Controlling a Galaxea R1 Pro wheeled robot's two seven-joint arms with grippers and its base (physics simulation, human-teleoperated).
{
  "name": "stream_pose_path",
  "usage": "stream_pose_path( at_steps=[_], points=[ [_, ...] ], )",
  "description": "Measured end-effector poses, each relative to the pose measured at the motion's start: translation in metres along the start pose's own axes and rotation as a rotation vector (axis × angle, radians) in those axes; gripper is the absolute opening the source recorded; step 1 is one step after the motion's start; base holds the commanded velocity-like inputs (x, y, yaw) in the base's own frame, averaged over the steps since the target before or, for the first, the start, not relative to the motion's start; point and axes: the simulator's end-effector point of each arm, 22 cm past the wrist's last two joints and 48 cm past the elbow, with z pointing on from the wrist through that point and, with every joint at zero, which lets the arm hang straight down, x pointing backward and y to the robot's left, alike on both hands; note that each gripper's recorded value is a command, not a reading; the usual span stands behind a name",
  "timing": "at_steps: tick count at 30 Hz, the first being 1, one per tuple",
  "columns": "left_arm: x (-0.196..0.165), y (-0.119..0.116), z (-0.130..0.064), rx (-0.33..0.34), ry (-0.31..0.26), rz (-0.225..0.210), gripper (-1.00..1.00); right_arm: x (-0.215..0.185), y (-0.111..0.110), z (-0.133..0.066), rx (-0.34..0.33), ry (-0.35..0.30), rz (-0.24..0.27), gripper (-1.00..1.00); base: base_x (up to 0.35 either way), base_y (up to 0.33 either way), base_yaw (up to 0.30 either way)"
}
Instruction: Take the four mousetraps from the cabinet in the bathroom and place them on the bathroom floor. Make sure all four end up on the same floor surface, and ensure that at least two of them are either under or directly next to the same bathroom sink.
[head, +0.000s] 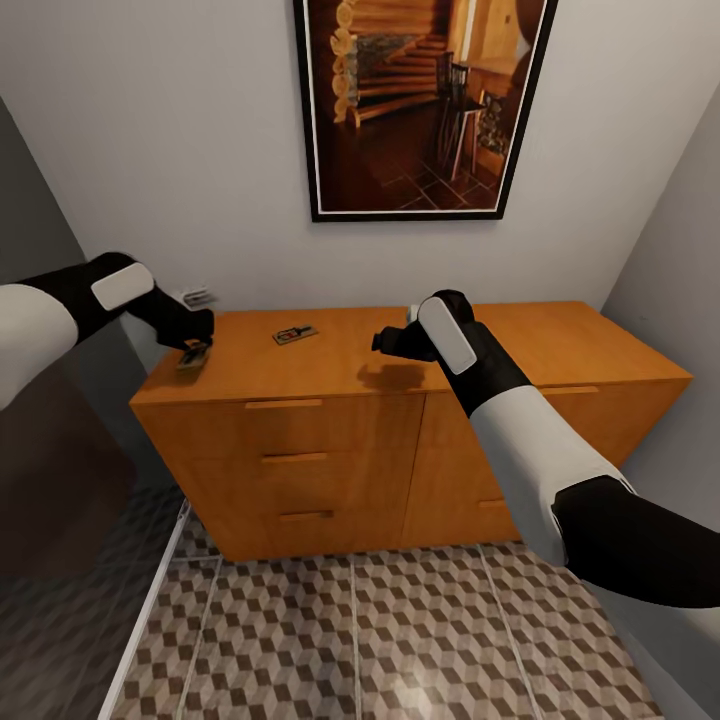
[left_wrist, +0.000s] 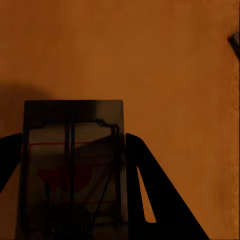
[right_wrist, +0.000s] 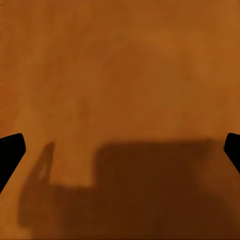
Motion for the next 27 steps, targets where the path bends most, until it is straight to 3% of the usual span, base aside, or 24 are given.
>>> stream_pose_path(
  at_steps=[7,11,21,27],
  points=[
    [-0.017,-0.017,-0.026,0.022,0.009,0.010,-1.00,0.000,0.001,0.000,-0.004,-0.001,0.000,1.00,0.000,0.000,0.000],
    [-0.029,-0.038,-0.041,0.046,0.003,0.030,-1.00,-0.001,0.001,0.000,-0.004,-0.001,0.000,1.00,0.000,0.000,0.000],
    [-0.037,-0.057,-0.050,0.060,-0.007,0.055,-1.00,0.000,0.001,0.000,-0.003,0.000,0.000,1.00,0.000,0.000,0.000],
    [-0.039,-0.081,-0.054,0.081,-0.007,0.085,-1.00,0.005,-0.002,0.004,0.005,0.015,0.001,1.00,0.000,0.000,0.000]
  ],
)
